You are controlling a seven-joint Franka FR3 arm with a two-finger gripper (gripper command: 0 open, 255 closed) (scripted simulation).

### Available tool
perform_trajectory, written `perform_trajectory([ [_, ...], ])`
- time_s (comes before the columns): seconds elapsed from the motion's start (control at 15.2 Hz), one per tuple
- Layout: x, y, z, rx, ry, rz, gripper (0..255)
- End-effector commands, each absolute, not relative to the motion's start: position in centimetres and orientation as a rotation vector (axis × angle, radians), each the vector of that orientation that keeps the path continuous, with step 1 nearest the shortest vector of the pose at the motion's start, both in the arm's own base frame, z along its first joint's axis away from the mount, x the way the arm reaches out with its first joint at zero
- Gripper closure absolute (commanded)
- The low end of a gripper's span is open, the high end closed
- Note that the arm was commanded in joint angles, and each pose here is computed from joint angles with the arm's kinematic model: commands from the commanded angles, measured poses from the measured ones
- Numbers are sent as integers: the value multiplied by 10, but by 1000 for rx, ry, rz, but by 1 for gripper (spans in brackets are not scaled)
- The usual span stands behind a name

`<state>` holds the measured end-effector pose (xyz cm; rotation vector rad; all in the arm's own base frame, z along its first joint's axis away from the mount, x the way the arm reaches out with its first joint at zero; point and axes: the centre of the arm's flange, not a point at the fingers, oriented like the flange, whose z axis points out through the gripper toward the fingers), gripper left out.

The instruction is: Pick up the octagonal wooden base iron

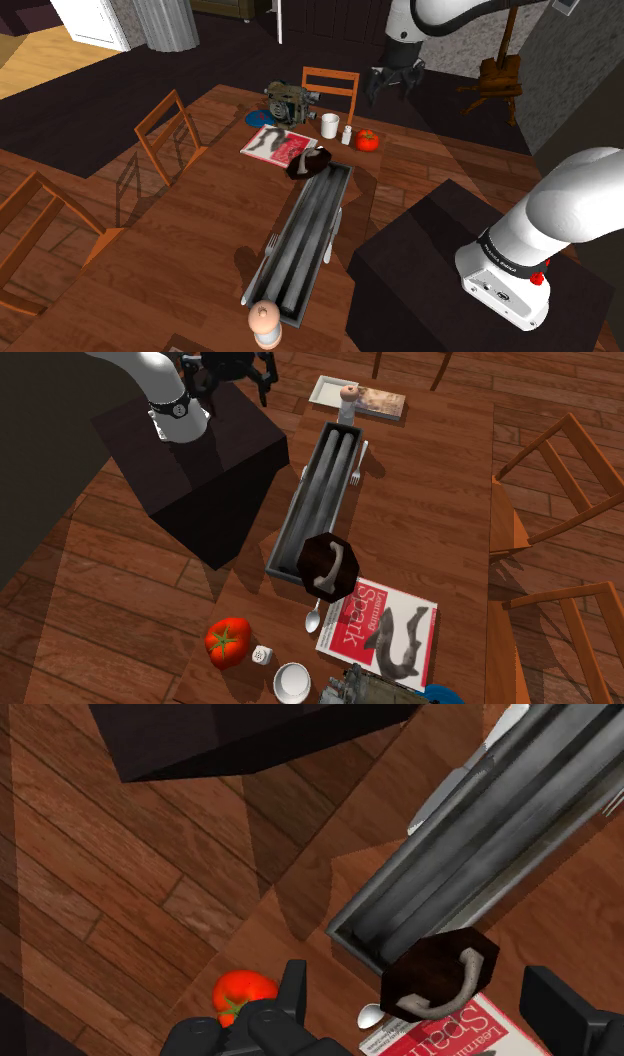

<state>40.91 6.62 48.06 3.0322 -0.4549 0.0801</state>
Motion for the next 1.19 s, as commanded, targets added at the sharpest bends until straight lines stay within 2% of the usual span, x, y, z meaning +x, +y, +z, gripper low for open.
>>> perform_trajectory([
  [0.0, 425, 76, 461, 3021, -515, 74, 0],
  [1.12, 580, 121, 295, 2882, -980, 9, 0],
])
